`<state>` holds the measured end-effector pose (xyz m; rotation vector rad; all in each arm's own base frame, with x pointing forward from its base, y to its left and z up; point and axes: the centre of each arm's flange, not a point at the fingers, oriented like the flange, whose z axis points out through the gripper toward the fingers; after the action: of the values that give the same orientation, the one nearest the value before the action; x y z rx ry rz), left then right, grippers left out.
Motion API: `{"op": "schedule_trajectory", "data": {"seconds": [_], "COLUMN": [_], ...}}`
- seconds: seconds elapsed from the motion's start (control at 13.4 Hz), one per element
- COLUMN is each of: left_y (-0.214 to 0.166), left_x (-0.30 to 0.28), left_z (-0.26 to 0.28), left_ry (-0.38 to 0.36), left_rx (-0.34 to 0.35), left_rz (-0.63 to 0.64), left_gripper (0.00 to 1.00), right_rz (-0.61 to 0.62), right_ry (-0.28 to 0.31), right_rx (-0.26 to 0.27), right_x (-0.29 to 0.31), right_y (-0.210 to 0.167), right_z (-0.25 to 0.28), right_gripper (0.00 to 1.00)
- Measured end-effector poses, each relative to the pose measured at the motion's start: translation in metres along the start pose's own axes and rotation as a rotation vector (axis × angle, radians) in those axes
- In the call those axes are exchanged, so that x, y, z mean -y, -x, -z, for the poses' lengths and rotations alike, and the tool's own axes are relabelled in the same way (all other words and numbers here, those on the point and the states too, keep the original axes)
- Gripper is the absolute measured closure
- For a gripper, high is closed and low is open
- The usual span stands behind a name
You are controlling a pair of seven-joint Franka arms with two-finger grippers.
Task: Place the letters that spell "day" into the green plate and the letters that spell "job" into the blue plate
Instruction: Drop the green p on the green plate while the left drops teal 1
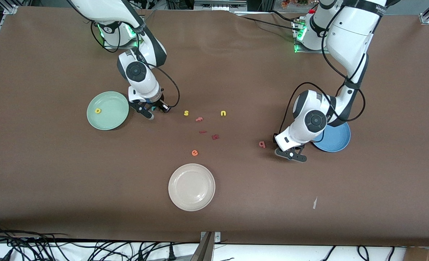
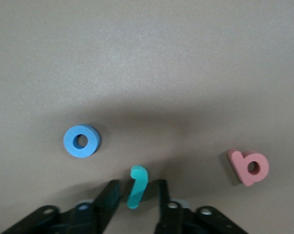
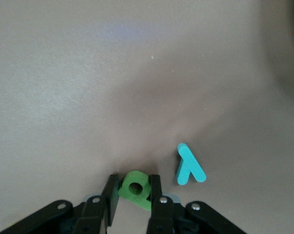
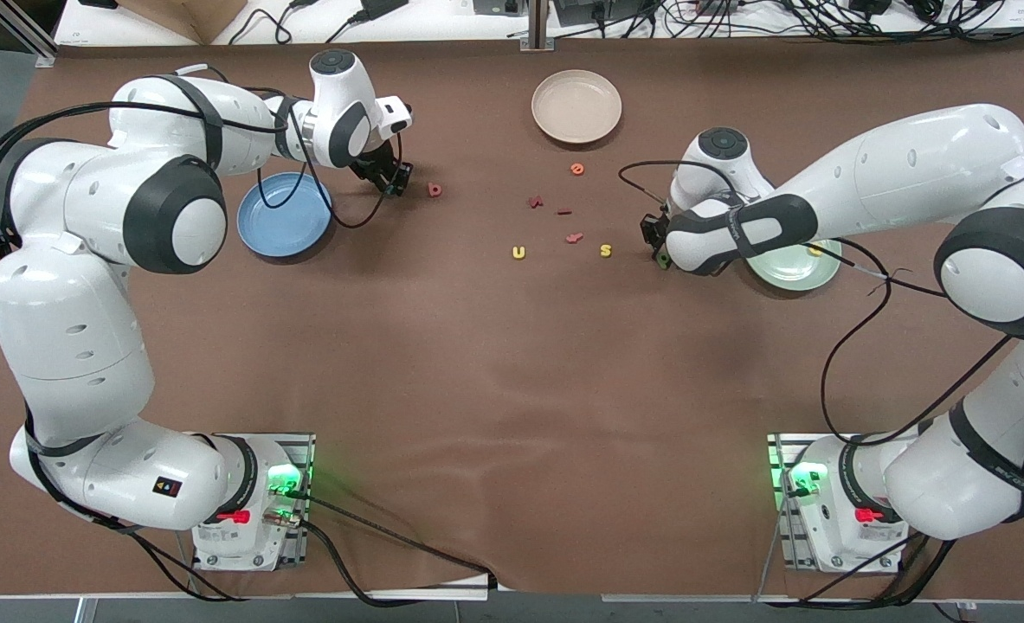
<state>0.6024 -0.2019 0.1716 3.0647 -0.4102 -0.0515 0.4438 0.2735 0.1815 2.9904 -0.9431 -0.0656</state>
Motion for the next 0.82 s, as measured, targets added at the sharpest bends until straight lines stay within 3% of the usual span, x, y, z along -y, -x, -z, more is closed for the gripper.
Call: {"op": "schedule_trajectory", "data": {"seconds": [0.07,0.22,0.37,0.6,0.82], "left_y": [0.0,0.0,-0.001,0.001,0.012], "left_x": [0.0,0.0,0.001,0.011,0.066], "left_z": [0.0,0.001,0.002,0.014,0.064], "left_ry": [0.0,-0.001,-0.001,-0.004,-0.004], "left_rx": [0.0,-0.002,-0.003,0.014,0.032], "left_rz": [0.0,0.0,0.001,0.017,0.043], "left_gripper": [0.67,0.8,0.86,0.87,0.88], "right_rz": [0.002,0.03,0.104,0.235,0.347], "right_ry": [0.03,0.109,0.137,0.161,0.191], "right_rx": [0.011,0.04,0.045,0.062,0.113], "right_x": [0.006,0.019,0.009,-0.043,-0.113], "right_y": [-0.004,-0.019,-0.049,-0.106,-0.151], "right_z": [0.009,0.041,0.07,0.083,0.066], "right_gripper": [0.69,0.69,0.69,0.69,0.69]}}
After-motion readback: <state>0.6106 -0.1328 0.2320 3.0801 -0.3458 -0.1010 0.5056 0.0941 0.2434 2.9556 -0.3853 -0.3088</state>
